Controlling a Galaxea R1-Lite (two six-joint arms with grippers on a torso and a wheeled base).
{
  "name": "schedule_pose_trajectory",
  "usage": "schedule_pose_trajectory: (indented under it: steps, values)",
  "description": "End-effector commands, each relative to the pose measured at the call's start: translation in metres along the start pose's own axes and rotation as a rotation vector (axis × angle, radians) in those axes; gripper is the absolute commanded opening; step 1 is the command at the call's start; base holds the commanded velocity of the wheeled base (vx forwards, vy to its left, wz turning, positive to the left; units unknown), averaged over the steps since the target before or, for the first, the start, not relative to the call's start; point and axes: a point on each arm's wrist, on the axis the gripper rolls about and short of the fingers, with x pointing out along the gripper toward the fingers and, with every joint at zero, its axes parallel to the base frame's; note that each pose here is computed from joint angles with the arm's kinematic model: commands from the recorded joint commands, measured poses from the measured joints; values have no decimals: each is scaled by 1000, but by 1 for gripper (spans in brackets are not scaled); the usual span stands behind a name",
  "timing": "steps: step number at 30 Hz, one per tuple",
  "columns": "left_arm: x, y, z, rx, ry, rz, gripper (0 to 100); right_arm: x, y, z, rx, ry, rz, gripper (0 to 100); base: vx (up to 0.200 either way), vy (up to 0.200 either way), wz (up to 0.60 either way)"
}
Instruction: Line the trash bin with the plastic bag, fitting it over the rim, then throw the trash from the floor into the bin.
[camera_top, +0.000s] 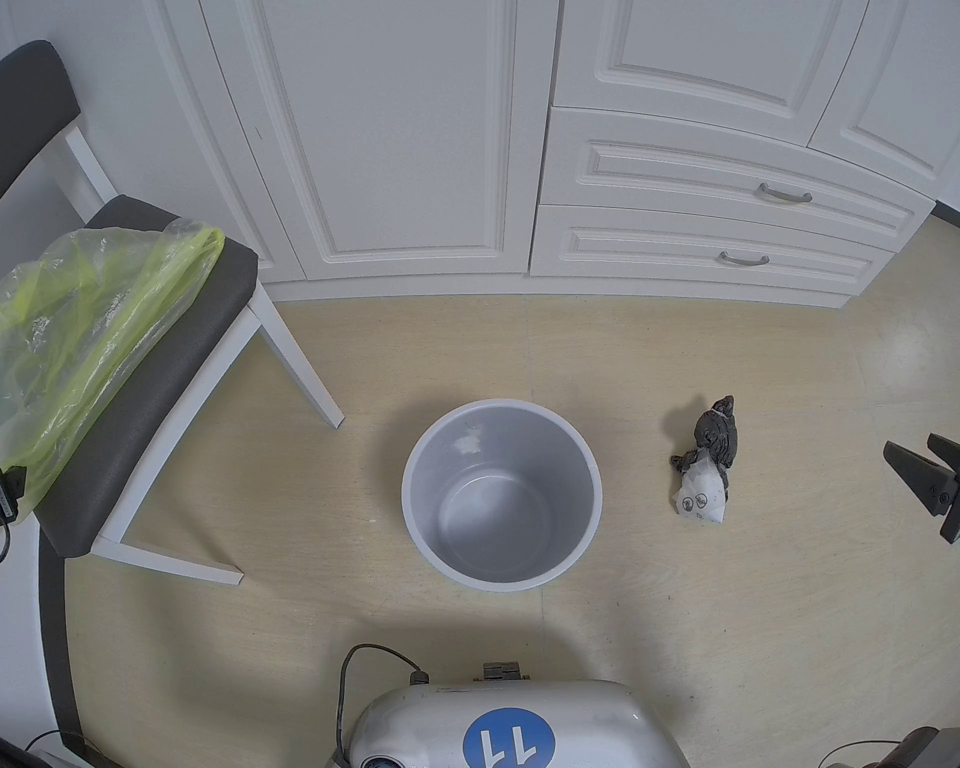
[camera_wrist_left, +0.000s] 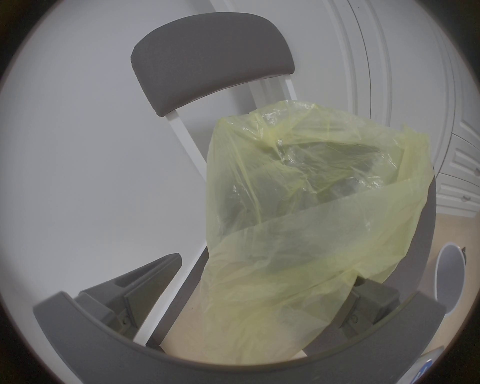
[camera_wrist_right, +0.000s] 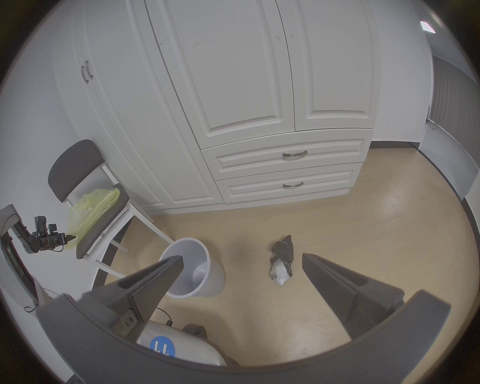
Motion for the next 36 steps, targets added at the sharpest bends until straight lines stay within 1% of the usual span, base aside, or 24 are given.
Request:
schedule_pose_trajectory:
  steps: [1, 5, 11, 18, 22, 25, 29, 33, 36]
  values:
    - [2, 4, -1, -9, 7, 17, 100, 1, 1, -2, -1, 0, 12, 100, 0, 0, 0]
    - [1, 10, -1, -13, 7, 50, 100, 2, 1, -3, -3, -25, 14, 100, 0, 0, 0]
    - [-1, 19, 0, -16, -17, 92, 100, 3, 1, -3, -3, -31, 15, 100, 0, 0, 0]
    - [-1, 18, -2, -18, -10, 75, 100, 2, 1, -4, -3, -31, 15, 100, 0, 0, 0]
    - [-1, 17, -2, -20, -12, 33, 100, 3, 1, -4, -2, -28, 14, 100, 0, 0, 0]
    - [-1, 17, -2, -20, -14, 29, 100, 3, 0, -4, -2, -26, 14, 100, 0, 0, 0]
    - [0, 18, 1, -15, -47, 33, 100, 6, 0, -6, 0, -11, 12, 100, 0, 0, 0]
    - [8, 19, -3, -18, -33, 33, 100, 9, 0, -7, 3, 1, 11, 100, 0, 0, 0]
    - [12, 20, -3, -16, -41, 33, 100, 9, 0, -7, 13, 2, 12, 100, 0, 0, 0]
